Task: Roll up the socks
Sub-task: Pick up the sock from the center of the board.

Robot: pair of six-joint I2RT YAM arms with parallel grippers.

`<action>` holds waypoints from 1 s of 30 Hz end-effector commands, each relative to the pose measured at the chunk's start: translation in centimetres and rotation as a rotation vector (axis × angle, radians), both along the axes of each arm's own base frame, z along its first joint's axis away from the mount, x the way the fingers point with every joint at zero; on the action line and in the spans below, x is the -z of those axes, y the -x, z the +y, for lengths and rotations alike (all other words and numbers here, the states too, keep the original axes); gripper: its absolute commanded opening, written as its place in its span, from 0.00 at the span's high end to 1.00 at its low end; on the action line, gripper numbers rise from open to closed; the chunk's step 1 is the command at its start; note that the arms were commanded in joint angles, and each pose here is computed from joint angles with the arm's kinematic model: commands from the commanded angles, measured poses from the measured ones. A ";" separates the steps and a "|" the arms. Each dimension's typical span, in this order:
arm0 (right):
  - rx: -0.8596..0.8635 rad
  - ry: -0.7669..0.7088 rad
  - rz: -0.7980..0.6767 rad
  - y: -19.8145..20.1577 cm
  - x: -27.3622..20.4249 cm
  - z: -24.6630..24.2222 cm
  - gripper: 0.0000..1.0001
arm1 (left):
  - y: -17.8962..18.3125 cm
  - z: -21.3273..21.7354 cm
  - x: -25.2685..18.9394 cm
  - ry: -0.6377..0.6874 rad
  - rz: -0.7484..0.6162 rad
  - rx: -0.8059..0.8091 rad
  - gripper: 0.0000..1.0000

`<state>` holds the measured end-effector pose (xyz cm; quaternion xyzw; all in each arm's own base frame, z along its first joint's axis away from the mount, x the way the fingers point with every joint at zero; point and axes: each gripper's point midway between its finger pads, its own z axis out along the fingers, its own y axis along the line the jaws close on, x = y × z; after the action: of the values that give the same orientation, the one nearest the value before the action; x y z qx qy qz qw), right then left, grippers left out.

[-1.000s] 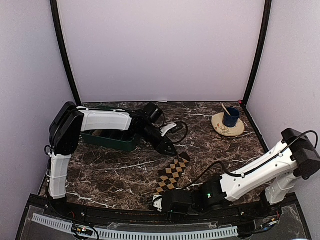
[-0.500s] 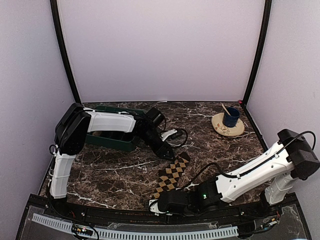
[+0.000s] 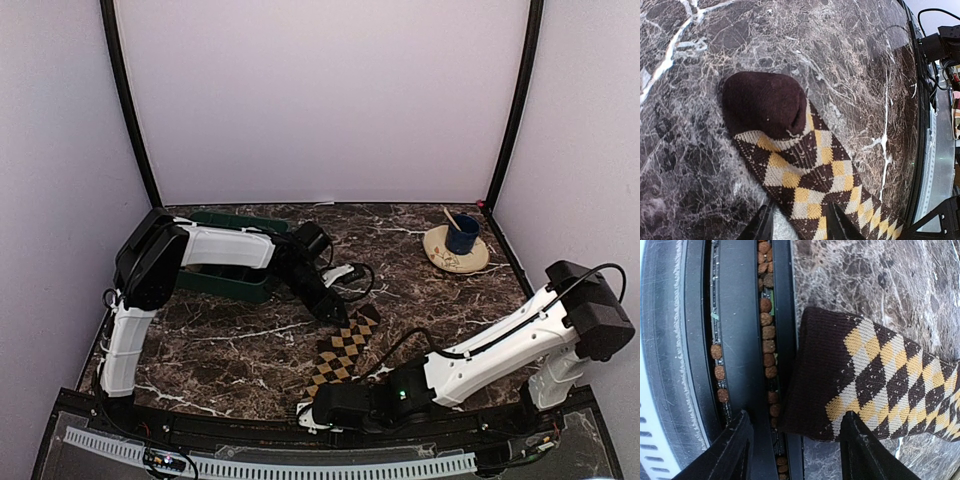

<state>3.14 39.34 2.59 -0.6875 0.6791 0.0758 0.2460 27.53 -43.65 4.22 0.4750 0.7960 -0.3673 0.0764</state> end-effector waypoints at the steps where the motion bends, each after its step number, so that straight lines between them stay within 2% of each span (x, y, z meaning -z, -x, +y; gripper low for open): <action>1: 0.007 -0.010 -0.014 -0.8 0.2 0.6 0.49 | 0.4 0.1 0.1 -0.014 -0.002 0.017 0.61; 15: 0.027 0.035 0.026 -1.3 1.3 -0.6 0.90 | 0.3 0.8 1.7 -0.063 -0.008 0.002 0.62; 20: 0.032 -0.007 0.028 -1.4 -0.3 -0.2 0.95 | -0.2 1.5 2.5 -0.093 -0.014 -0.019 0.62; 30: 0.074 -0.117 0.037 -2.6 -4.3 0.7 1.00 | -1.4 3.1 3.9 -0.121 -0.003 -0.077 0.65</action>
<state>4.51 39.28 4.15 -0.6719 0.6922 0.0980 0.2446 28.84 -42.74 2.88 0.4643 0.8089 -0.3506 0.0849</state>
